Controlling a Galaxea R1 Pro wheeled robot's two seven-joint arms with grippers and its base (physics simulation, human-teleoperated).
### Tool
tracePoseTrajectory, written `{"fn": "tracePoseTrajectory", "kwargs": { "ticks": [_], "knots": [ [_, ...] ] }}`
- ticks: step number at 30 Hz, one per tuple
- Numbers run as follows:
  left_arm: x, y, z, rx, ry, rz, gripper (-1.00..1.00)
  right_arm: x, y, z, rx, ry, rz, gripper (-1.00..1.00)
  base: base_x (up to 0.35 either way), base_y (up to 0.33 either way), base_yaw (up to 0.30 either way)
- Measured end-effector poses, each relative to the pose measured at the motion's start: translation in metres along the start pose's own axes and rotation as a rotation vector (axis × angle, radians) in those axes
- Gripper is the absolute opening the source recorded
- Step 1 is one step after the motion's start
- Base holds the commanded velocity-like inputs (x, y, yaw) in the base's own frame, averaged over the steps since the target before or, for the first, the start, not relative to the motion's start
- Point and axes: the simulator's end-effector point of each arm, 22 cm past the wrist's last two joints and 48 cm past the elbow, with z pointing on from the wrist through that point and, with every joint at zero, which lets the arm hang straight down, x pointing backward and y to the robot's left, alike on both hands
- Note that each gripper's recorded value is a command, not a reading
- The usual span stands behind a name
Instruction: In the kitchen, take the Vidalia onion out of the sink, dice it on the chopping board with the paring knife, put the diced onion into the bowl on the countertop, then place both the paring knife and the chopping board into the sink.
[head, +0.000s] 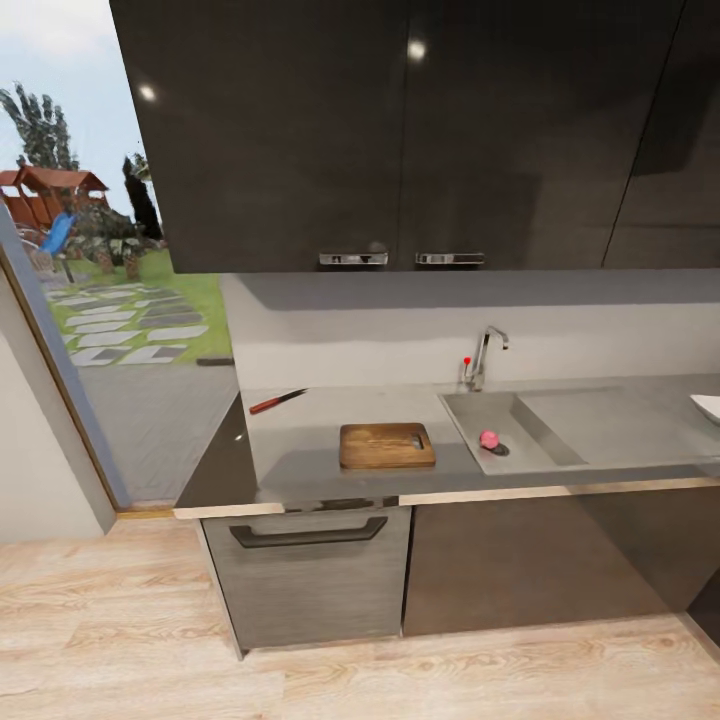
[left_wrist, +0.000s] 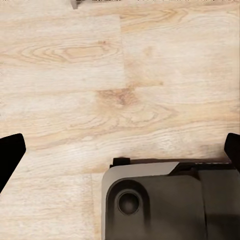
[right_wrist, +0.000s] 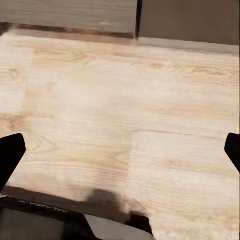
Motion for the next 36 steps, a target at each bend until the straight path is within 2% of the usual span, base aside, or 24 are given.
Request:
{"fn": "tracePoseTrajectory", "kwargs": {
  "ticks": [2,5,7,10,11,12,14,17,21,22,24,28,36],
  "knots": [
    [0.0,0.0,0.0,0.0,0.0,-0.001,1.0,0.048,0.016,-0.024,-0.013,0.023,0.014,1.0,0.0,0.0,0.0],
    [0.0,0.0,0.0,0.0,-0.001,-0.001,1.0,0.097,0.03,-0.055,-0.013,0.046,0.03,1.0,0.0,0.0,0.0],
    [0.0,0.0,0.0,-0.001,0.0,-0.001,1.0,0.148,0.039,-0.095,0.005,0.067,0.045,1.0,0.0,0.0,0.0],
    [0.0,0.0,0.0,-0.001,0.001,-0.001,1.0,0.177,0.043,-0.124,0.024,0.074,0.059,1.0,0.0,0.0,0.0],
    [0.001,0.0,0.0,-0.001,0.001,-0.001,1.0,0.18,0.042,-0.128,0.031,0.075,0.062,1.0,0.0,0.0,0.0],
    [0.001,-0.001,0.0,0.0,0.002,-0.002,1.0,0.187,0.027,-0.136,0.093,0.07,0.093,1.0,0.0,0.0,0.0],
    [0.001,-0.002,0.0,0.002,0.002,-0.003,1.0,0.183,0.009,-0.136,0.144,0.053,0.11,1.0,0.0,0.0,0.0],
    [-0.001,-0.009,0.0,0.009,-0.001,-0.007,1.0,0.156,-0.016,-0.122,0.208,-0.001,0.129,1.0,0.0,0.0,0.0],
    [-0.007,-0.018,0.001,0.02,-0.012,-0.015,1.0,0.125,-0.031,-0.099,0.231,-0.004,0.138,1.0,0.0,0.0,0.0],
    [-0.011,-0.022,0.002,0.023,-0.022,-0.017,1.0,0.101,-0.038,-0.084,0.235,0.012,0.142,1.0,0.0,0.0,0.0],
    [-0.013,-0.023,0.002,0.024,-0.026,-0.019,1.0,0.061,-0.045,-0.072,0.238,-0.039,0.142,1.0,0.0,0.0,0.0],
    [-0.012,-0.023,0.002,0.025,-0.026,-0.018,1.0,0.023,-0.049,-0.065,0.24,-0.096,0.149,1.0,0.0,0.0,0.0],
    [-0.01,-0.024,0.001,0.026,-0.02,-0.019,1.0,0.025,-0.043,-0.065,0.23,-0.092,0.154,1.0,0.0,-0.187,-0.011]
  ]
}}
